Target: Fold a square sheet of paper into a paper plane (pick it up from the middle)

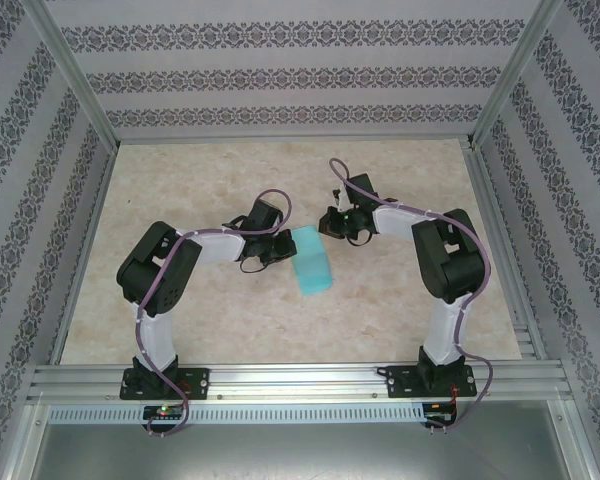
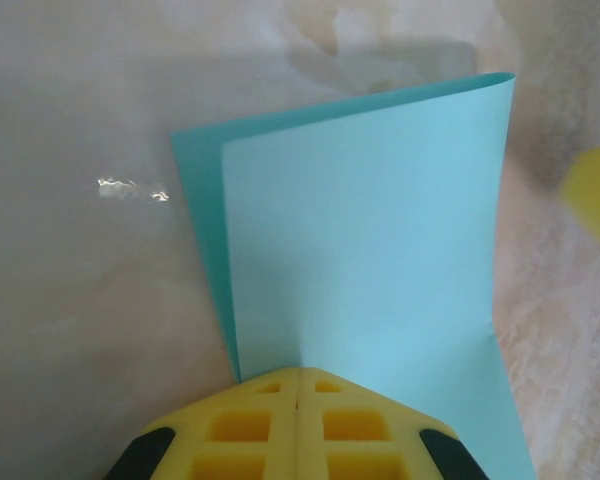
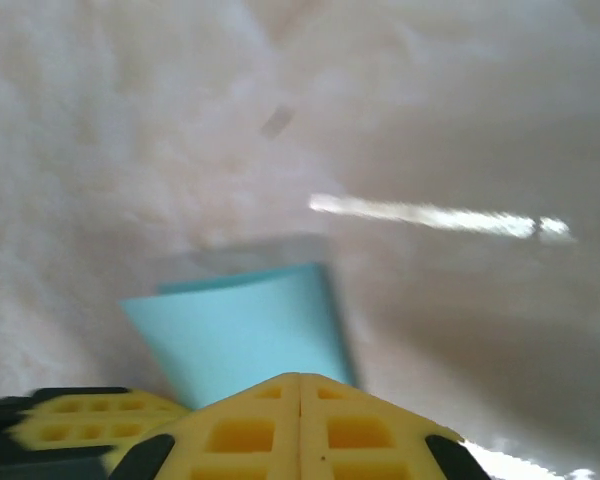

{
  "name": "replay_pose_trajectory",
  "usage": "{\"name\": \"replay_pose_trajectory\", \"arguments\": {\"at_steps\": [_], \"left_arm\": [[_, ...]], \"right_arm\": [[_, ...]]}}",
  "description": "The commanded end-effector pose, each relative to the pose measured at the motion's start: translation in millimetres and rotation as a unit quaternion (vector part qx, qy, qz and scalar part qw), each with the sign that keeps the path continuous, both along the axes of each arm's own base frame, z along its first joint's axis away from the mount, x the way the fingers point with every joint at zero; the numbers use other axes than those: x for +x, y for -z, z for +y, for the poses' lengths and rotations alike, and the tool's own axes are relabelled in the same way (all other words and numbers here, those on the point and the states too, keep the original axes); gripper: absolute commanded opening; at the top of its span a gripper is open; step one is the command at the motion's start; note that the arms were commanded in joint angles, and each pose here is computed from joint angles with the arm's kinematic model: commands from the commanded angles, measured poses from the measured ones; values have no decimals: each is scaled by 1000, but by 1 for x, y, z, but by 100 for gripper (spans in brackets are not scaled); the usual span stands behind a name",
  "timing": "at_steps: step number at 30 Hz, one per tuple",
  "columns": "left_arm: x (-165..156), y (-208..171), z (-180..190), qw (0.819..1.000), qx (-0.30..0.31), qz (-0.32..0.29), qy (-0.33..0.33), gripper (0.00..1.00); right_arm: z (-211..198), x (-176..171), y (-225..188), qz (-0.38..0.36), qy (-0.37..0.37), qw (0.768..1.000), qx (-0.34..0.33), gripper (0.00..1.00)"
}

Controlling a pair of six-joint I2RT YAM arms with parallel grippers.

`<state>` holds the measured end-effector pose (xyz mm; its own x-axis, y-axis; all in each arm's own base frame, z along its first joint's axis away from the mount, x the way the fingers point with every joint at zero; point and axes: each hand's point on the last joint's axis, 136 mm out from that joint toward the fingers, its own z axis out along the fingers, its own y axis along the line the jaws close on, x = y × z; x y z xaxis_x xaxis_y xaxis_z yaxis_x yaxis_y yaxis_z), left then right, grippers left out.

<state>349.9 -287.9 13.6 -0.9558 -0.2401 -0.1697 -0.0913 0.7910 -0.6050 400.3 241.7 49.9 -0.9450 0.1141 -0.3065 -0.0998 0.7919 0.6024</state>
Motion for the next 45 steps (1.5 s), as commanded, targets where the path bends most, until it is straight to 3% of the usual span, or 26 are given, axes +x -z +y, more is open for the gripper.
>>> {"name": "replay_pose_trajectory", "arguments": {"at_steps": [1,11,25,28,33,36,41,45], "left_arm": [[-60,81,57,982,142,123,-6,6],[-60,81,57,982,143,123,-5,6],[-66,81,62,980,154,125,12,4],[-67,82,63,979,158,126,13,4],[-66,80,62,980,157,125,13,4],[-64,79,61,980,156,123,13,4],[-62,79,60,980,155,121,15,4],[-61,80,59,981,155,120,14,4]], "right_arm": [[26,14,-39,-59,-3,998,22,8],[40,6,3,1,-22,999,27,9],[-21,29,52,39,78,996,-23,9],[-31,36,44,23,102,994,-28,9],[-26,42,-8,-39,103,994,-11,10],[-12,20,-27,-48,64,997,2,13],[8,-45,-7,20,-14,999,37,13],[20,-74,2,48,-60,996,39,13]]}}
